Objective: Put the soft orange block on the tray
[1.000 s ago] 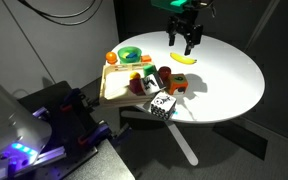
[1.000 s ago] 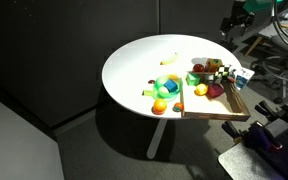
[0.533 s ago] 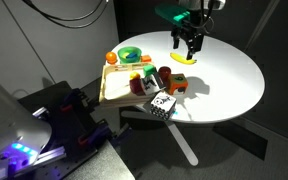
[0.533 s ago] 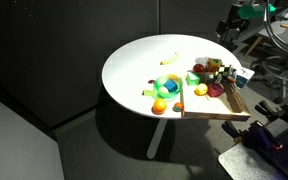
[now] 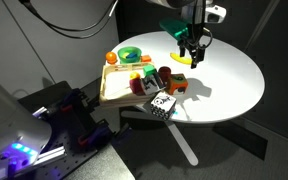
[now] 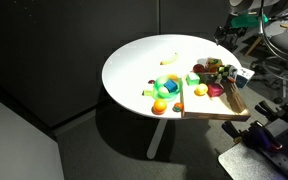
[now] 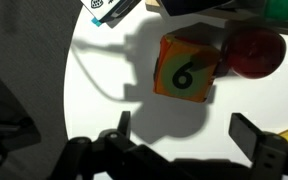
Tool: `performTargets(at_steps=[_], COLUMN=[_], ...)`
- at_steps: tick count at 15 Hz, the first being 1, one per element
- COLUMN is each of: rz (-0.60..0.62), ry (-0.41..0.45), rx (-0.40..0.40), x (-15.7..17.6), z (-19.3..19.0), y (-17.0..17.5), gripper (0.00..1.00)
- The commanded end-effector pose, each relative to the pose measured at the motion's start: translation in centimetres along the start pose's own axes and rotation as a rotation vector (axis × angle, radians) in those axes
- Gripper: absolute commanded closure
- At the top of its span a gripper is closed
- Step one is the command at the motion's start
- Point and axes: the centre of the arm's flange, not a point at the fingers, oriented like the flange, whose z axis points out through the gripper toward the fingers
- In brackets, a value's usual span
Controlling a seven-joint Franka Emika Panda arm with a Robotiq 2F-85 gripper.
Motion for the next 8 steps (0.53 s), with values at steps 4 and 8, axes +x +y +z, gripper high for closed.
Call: performTargets(at_steps=[4, 8], rz=[0.038, 0.068], ry=[-0.033, -0.072], rx=[-0.060, -0.078], x=[-0.1, 0.1], z=[1.5, 2.8], y=[-2.3, -3.4], gripper=[0.00, 0.00])
